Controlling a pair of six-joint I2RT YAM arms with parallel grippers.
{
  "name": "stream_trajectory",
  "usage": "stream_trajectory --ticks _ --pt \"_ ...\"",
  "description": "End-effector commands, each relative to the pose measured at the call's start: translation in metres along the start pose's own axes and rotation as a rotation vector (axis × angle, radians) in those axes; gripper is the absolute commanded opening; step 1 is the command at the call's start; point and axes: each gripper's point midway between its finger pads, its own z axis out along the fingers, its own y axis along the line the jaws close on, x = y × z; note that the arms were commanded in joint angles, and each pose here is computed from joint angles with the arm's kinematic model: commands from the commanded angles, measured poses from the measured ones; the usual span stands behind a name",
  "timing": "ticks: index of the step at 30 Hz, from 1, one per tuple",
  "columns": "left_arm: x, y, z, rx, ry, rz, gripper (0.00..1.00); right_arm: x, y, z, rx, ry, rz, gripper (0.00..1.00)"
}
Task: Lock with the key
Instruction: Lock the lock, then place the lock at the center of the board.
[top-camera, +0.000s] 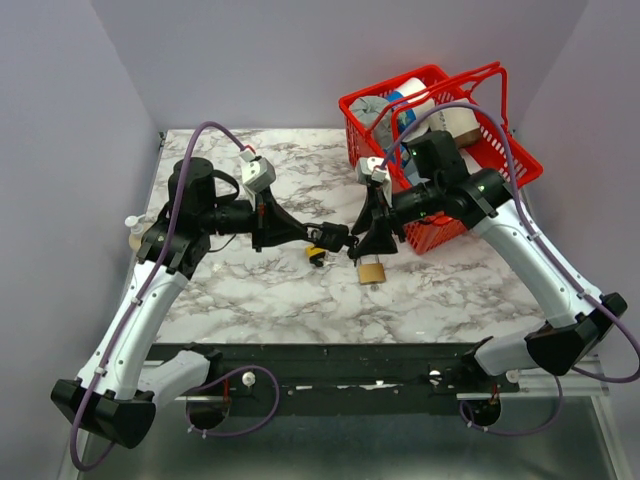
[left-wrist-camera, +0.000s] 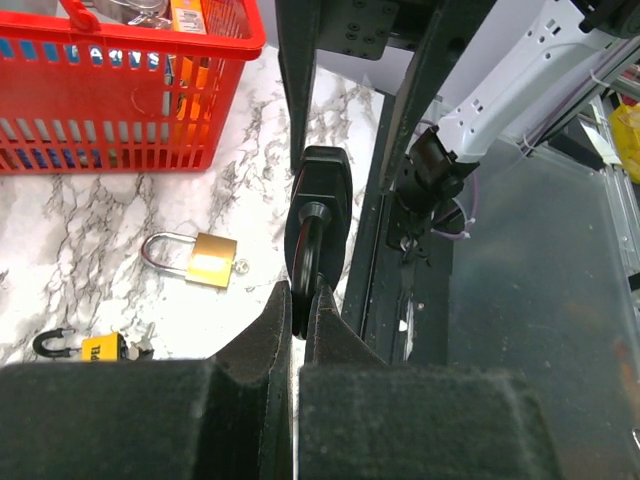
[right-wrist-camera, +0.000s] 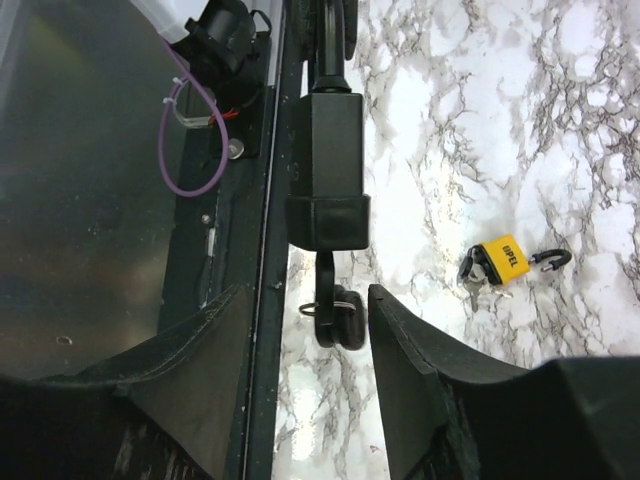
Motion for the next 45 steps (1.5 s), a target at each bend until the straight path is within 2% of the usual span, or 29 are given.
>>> stream_trajectory --ticks 1,4,5,7,11,18,24,34,37,39,41,42,45 --pt "-0.021 -0.018 -0.005 0.063 -0.040 0.093 0.00 -0.008 0.000 0.005 -0.032 -0.036 0.018 0.59" --pt "-0.023 -0.018 -0.004 0.062 -0.044 0.090 0.00 -0.010 -0.004 0.007 -0.029 -0.043 0.026 0.49" --pt "-0.023 -0.017 -0.004 0.060 -0.045 0.089 0.00 -0.010 -0.004 0.007 -0.029 -0.043 0.025 0.42" --pt "-0.026 -0.018 -0.004 0.059 -0.053 0.090 0.00 -0.010 -0.006 0.008 -0.026 -0.041 0.028 0.34" --pt "-0.025 -0.017 -0.006 0.054 -0.053 0.079 0.00 -0.005 -0.006 0.009 -0.026 -0.032 0.038 0.01" --pt "-0.028 -0.006 -0.017 0.023 -0.065 0.058 0.00 0.010 -0.011 0.010 0.005 -0.004 0.037 0.01" --pt "-0.035 0.019 -0.039 -0.046 -0.070 0.058 0.00 0.032 -0.019 0.007 0.037 0.037 0.052 0.01" --pt "-0.040 0.047 -0.064 -0.123 -0.049 0.116 0.00 0.064 -0.029 0.002 0.056 0.080 0.106 0.01" --pt "-0.021 0.058 -0.071 -0.155 0.061 0.183 0.00 0.060 -0.027 0.000 0.051 0.066 0.116 0.01" --pt "0.012 0.067 -0.076 -0.146 0.187 0.197 0.00 0.053 -0.025 -0.002 0.050 0.051 0.118 0.01" --pt "0.037 0.073 -0.080 -0.128 0.273 0.179 0.00 0.049 -0.023 -0.003 0.052 0.036 0.138 0.01" --pt "0.058 0.070 -0.087 -0.114 0.354 0.157 0.00 0.047 -0.022 -0.003 0.052 0.030 0.142 0.01" --pt "0.096 0.073 -0.093 -0.104 0.463 0.152 0.00 0.043 -0.020 -0.003 0.051 0.008 0.156 0.01"
